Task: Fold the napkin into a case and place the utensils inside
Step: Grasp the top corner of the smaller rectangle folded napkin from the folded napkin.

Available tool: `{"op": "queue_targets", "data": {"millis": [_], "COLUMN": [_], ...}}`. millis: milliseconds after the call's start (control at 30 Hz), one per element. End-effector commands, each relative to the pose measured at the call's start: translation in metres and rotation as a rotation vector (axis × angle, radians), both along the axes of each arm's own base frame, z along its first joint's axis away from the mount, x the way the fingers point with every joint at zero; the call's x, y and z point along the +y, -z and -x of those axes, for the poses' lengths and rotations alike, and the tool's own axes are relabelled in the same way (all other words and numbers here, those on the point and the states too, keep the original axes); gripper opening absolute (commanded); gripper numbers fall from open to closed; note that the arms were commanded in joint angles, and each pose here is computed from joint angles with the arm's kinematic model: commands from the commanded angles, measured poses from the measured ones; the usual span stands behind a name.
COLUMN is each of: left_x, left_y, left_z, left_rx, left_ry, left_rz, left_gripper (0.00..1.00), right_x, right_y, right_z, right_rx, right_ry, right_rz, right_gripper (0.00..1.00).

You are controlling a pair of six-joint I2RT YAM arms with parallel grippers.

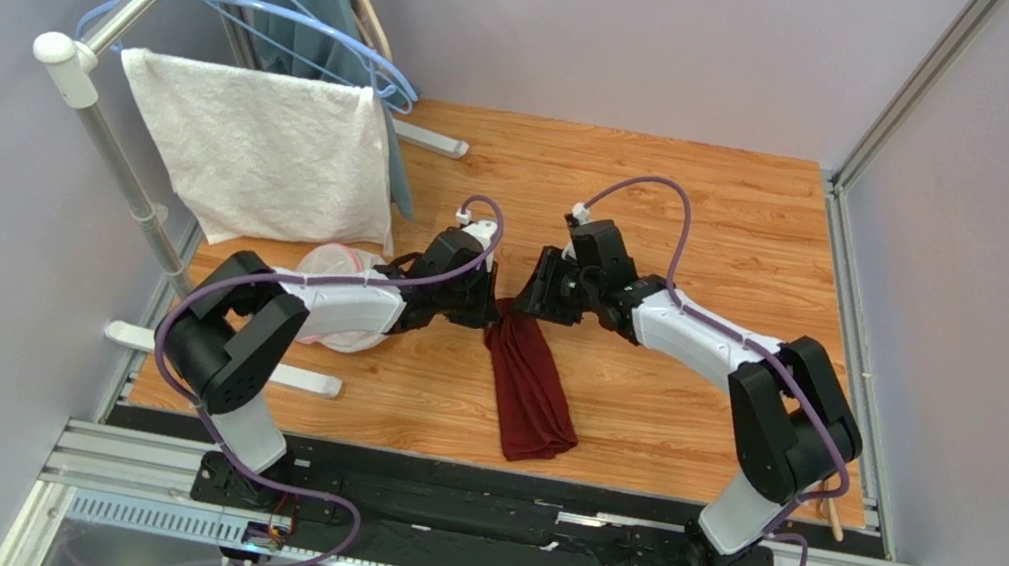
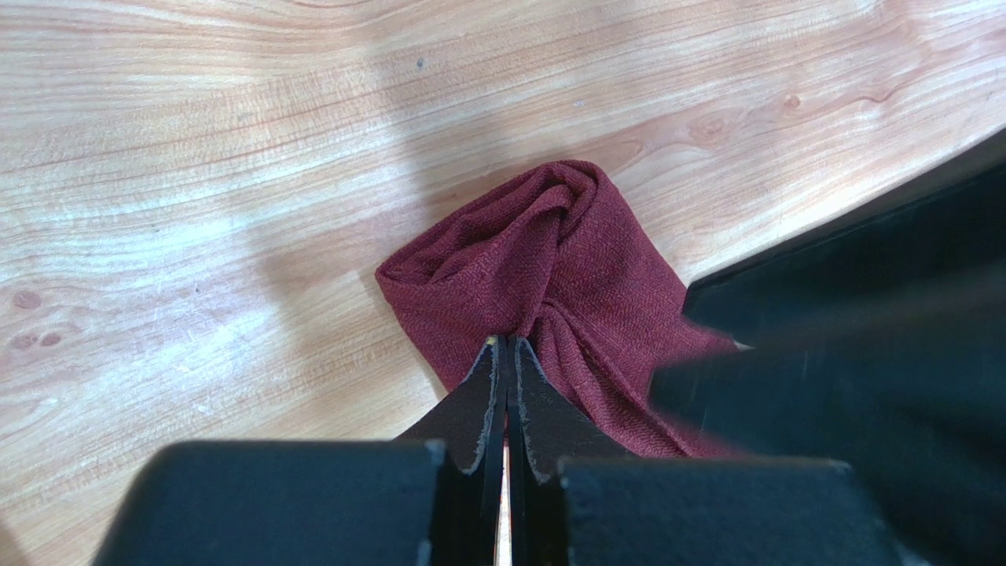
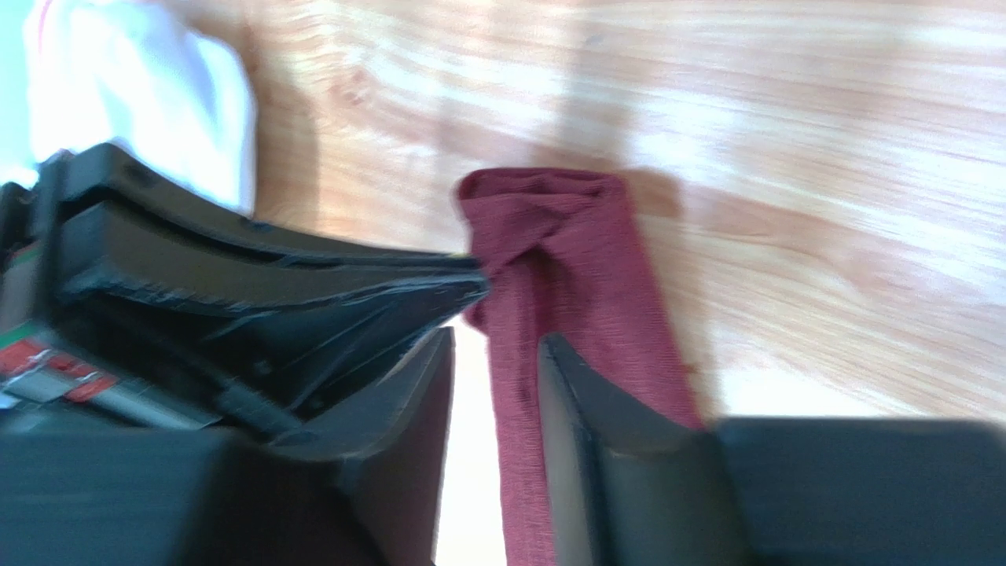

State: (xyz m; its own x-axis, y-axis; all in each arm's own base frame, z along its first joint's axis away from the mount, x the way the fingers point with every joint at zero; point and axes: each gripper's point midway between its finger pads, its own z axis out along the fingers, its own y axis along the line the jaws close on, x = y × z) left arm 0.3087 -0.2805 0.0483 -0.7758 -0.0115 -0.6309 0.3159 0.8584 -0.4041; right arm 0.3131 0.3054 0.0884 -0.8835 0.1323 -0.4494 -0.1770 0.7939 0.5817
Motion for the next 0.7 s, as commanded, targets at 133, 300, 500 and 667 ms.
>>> {"op": "queue_targets", "data": {"millis": [133, 300, 500, 667], "left_x": [-0.012, -0.013, -0.014, -0.019], "left_y": [-0.029, -0.031, -0.031, -0.031], "left_z": [-0.005, -0.004, -0.004, -0.002], "left_rx": [-0.042, -0.043, -0.038, -0.029], "left_ry": [0.019, 0.022, 0.029, 0.041], "left_rz": [0.059, 0.065, 0.073, 0.088], "left_gripper": [0.00, 0.00, 0.00, 0.00], "right_x": [-0.005, 0.002, 0.015, 0.023], "right_y": [0.016, 0.034, 0.037, 0.032], "right_z": [-0.015, -0.014, -0.010, -0.003], "right_rx": [0.004, 0.033, 0.050, 0.065], "right_ry": [0.021, 0.004, -0.019, -0.025], "right_rz": [-0.002, -0.011, -0.041, -0.080], "right_gripper": [0.00, 0.00, 0.00, 0.00]}}
